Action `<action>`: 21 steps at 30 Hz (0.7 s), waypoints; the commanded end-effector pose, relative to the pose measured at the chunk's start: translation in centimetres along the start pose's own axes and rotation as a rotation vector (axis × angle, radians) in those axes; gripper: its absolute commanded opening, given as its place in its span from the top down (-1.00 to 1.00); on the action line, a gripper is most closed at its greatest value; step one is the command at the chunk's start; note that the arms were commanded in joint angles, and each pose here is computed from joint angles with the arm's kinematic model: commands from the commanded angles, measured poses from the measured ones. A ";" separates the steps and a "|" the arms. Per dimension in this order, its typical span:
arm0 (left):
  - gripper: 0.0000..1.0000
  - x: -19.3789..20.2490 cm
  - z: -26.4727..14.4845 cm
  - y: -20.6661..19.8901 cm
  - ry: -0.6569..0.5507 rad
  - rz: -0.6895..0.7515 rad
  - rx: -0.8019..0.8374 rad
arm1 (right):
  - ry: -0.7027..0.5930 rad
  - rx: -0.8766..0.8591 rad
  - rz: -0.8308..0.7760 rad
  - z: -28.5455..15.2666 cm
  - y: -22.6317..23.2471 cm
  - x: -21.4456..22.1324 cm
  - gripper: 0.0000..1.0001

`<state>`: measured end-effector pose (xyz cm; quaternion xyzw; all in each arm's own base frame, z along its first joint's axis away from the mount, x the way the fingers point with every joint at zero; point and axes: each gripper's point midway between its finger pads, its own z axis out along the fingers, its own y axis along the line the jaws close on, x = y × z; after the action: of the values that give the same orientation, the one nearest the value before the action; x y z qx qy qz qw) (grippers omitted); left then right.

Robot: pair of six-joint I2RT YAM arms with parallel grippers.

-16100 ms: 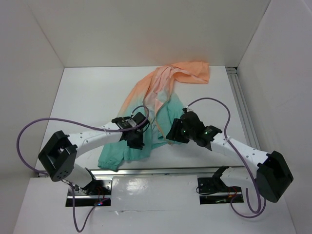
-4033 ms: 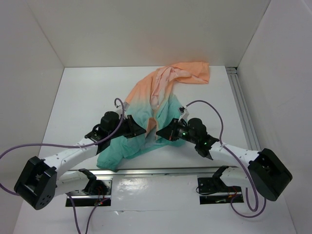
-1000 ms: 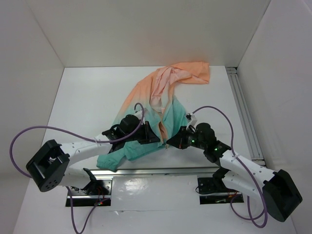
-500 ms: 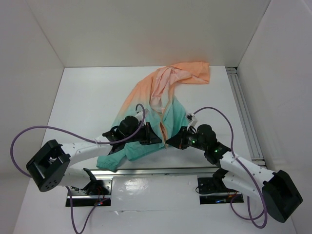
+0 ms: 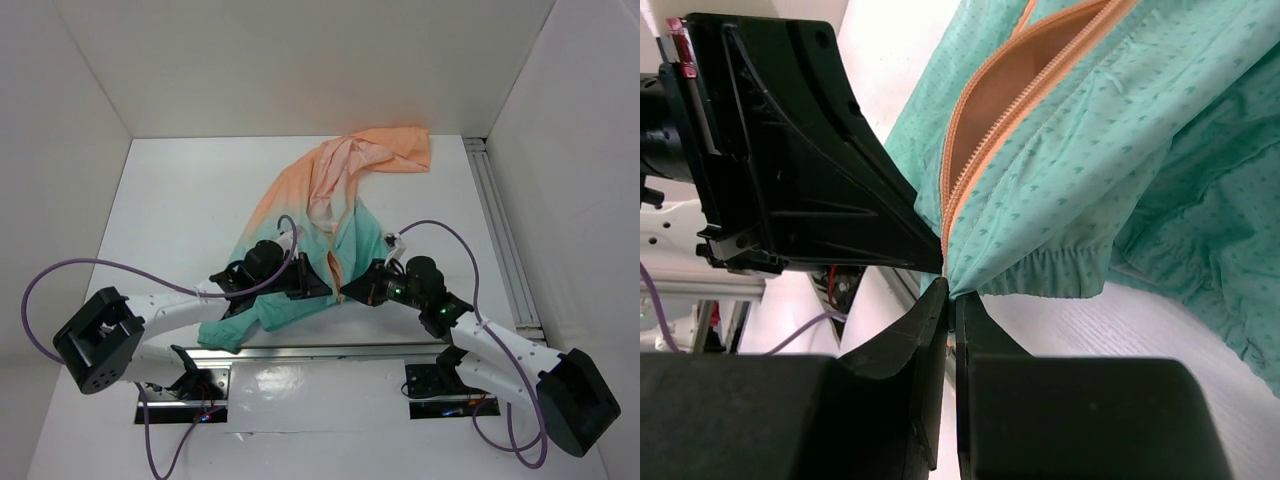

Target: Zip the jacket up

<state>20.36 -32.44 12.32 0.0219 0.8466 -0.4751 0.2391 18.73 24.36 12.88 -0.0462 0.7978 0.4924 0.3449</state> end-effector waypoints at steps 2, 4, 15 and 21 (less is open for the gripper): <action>1.00 -0.5 -0.6 -2.4 -0.021 0.030 0.102 | -0.075 -0.090 -0.011 -0.1 1.6 -1.6 1.00; 1.00 -0.1 -0.6 -2.2 -0.010 0.031 0.108 | -0.073 -0.090 0.001 -0.3 1.0 -1.2 1.00; 1.00 0.0 -1.2 -3.7 0.002 0.061 0.176 | -0.076 -0.204 0.056 -1.6 1.2 -0.5 1.00; 1.00 0.2 -0.9 -3.8 0.016 0.063 0.188 | -0.074 -0.248 0.060 -1.9 1.7 -0.8 1.00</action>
<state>19.03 -33.03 13.61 0.0513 0.8257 -0.5135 0.2279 17.90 22.99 12.57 -0.0150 0.7567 0.5634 0.3312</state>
